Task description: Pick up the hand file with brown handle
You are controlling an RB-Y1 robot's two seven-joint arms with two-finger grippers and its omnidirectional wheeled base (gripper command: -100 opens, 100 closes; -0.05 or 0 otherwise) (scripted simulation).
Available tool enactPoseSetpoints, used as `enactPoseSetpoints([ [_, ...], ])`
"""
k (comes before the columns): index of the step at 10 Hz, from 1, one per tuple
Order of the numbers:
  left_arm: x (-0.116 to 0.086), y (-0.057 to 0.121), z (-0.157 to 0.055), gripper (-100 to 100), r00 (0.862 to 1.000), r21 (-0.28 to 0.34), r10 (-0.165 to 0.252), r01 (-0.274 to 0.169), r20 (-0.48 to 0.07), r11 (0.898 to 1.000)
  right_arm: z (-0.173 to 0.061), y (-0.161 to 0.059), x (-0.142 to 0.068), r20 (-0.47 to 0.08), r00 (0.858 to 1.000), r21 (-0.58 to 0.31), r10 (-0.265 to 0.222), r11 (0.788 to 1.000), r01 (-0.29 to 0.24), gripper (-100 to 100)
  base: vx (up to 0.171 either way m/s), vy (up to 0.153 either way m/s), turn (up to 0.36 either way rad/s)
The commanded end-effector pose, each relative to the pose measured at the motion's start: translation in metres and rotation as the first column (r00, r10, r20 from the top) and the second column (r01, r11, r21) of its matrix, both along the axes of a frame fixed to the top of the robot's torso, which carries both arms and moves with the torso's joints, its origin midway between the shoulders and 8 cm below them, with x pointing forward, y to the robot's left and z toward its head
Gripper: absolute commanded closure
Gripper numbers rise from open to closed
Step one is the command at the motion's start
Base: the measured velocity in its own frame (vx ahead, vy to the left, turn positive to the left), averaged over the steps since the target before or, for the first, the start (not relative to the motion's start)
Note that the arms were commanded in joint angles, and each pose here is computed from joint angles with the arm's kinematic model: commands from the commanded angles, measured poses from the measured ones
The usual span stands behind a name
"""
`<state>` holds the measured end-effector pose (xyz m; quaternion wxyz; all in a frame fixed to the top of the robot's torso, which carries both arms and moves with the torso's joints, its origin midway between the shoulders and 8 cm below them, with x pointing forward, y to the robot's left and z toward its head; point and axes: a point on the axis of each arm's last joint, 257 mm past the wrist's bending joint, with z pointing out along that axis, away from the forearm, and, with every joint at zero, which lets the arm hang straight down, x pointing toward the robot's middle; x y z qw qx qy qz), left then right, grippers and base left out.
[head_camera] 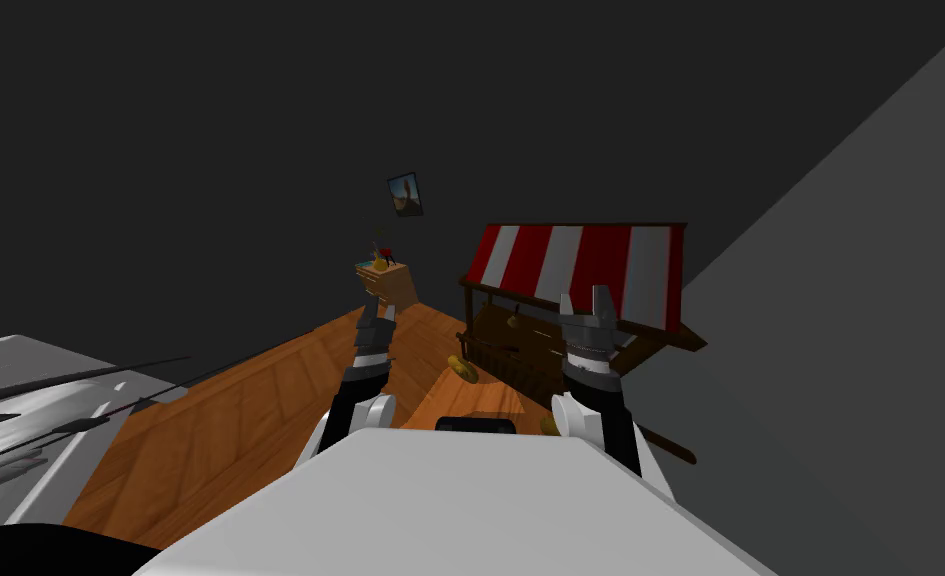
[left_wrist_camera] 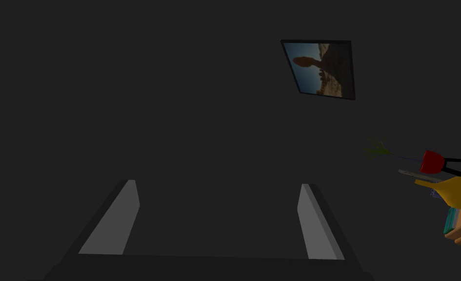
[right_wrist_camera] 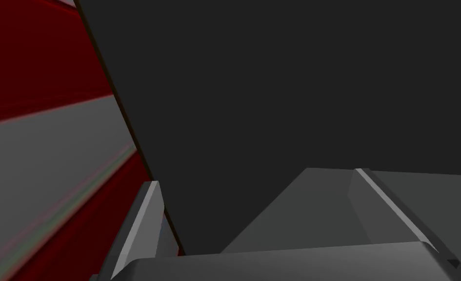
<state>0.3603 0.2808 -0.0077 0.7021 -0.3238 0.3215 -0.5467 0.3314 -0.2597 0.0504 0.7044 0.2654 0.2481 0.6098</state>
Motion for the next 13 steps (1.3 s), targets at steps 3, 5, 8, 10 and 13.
enactPoseSetpoints([
  [3,0.000,0.000,0.000,0,1.000,0.000,0.000,0.000,0.000,1.000,-0.023,0.017,0.015,-0.078,0.997,-0.135,0.016,0.991,-0.027,-100,-0.002,0.034,0.056],
  [5,0.000,0.000,0.000,0,1.000,0.000,0.000,0.000,0.000,1.000,-0.048,0.026,0.029,-0.145,0.989,-0.228,0.001,0.973,-0.035,-100,-0.012,0.080,0.112],
  [8,0.000,0.000,0.000,0,1.000,0.000,0.000,0.000,0.000,1.000,-0.097,0.035,0.050,-0.253,0.966,-0.385,-0.060,0.922,-0.044,-100,-0.010,0.094,0.136],
  [10,0.000,0.000,0.000,0,1.000,0.000,0.000,0.000,0.000,1.000,-0.134,0.039,0.063,-0.317,0.941,-0.497,-0.120,0.866,-0.057,-100,-0.009,0.118,0.172],
  [13,0.000,0.000,0.000,0,1.000,0.000,0.000,0.000,0.000,1.000,-0.182,0.039,0.075,-0.378,0.905,-0.609,-0.195,0.789,-0.085,-100,0.004,0.113,0.141],
])
